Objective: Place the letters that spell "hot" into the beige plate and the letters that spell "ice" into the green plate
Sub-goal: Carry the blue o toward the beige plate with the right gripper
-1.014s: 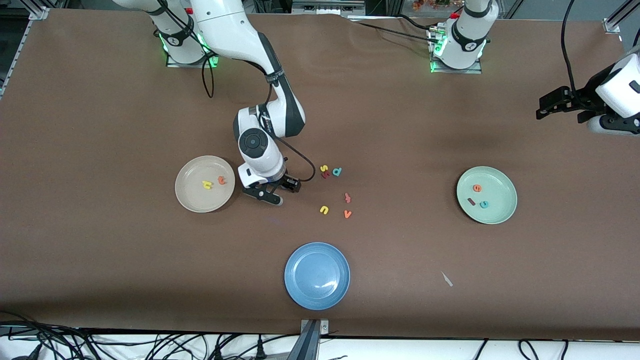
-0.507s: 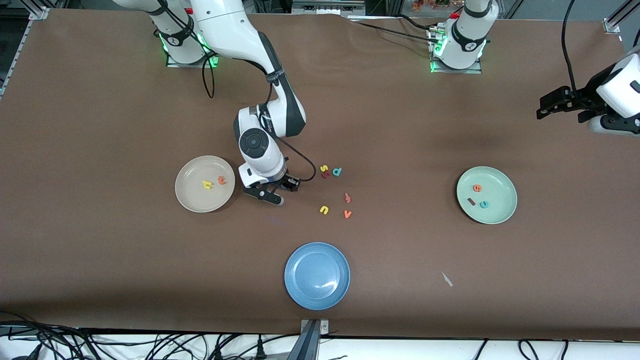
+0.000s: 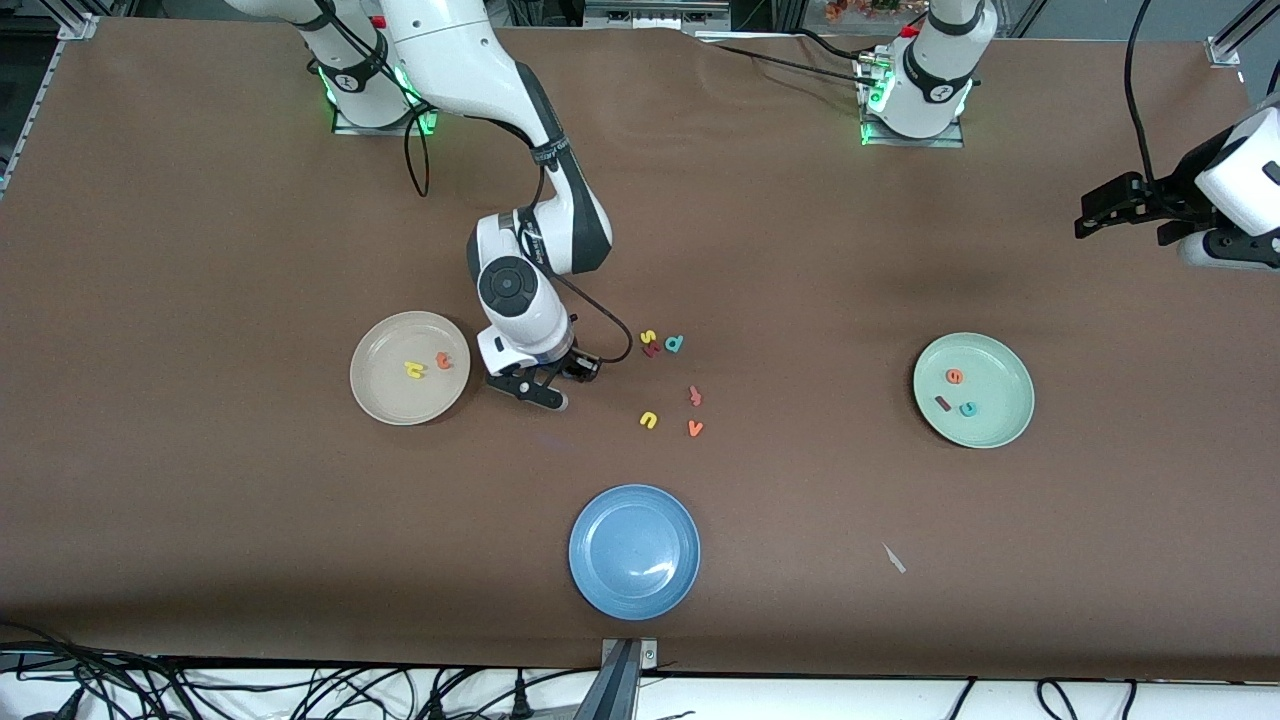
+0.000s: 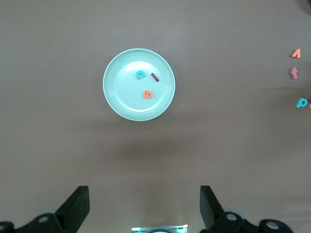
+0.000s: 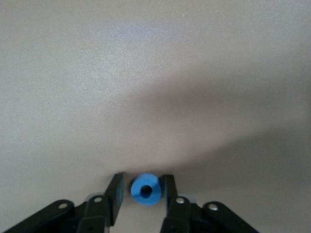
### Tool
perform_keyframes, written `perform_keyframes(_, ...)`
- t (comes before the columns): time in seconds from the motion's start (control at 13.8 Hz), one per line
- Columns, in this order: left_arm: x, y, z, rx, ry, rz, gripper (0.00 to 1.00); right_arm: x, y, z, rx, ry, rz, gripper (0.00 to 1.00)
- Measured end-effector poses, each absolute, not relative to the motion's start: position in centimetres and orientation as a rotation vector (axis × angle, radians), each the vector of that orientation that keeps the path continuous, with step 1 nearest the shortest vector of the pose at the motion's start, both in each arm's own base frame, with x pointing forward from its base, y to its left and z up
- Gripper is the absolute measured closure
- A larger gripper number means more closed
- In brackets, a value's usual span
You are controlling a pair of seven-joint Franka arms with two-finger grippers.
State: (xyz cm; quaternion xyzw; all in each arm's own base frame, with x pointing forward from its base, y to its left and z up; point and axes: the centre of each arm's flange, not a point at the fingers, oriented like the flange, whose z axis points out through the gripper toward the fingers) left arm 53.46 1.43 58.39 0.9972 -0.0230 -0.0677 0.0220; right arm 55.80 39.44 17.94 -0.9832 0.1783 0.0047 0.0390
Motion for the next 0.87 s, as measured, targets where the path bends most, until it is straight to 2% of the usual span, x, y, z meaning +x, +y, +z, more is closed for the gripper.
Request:
perform_keyframes(0.07, 53.45, 1.43, 58.39, 3.090, -0.071, -0.211, 0.00, 55.80, 39.44, 17.94, -3.014, 0.551, 0.015, 0.60)
perform_keyframes(0.29, 53.43, 1.43, 58.38, 3.089, -0.071, -0.213, 0.00, 55.81, 39.45, 17.97, -3.009, 0.577, 0.016, 0.70)
perform_keyframes(0.65, 53.43, 1.45, 58.37, 3.089, -0.071, -0.213, 0.00, 55.82, 39.48, 18.00, -3.009, 0.578, 0.018, 0.72)
perform_keyframes(0.87, 53.43, 1.49, 58.37, 3.089, -0.069, -0.213, 0.00, 55.85, 40.03, 18.91, -3.031, 0.563, 0.134, 0.72)
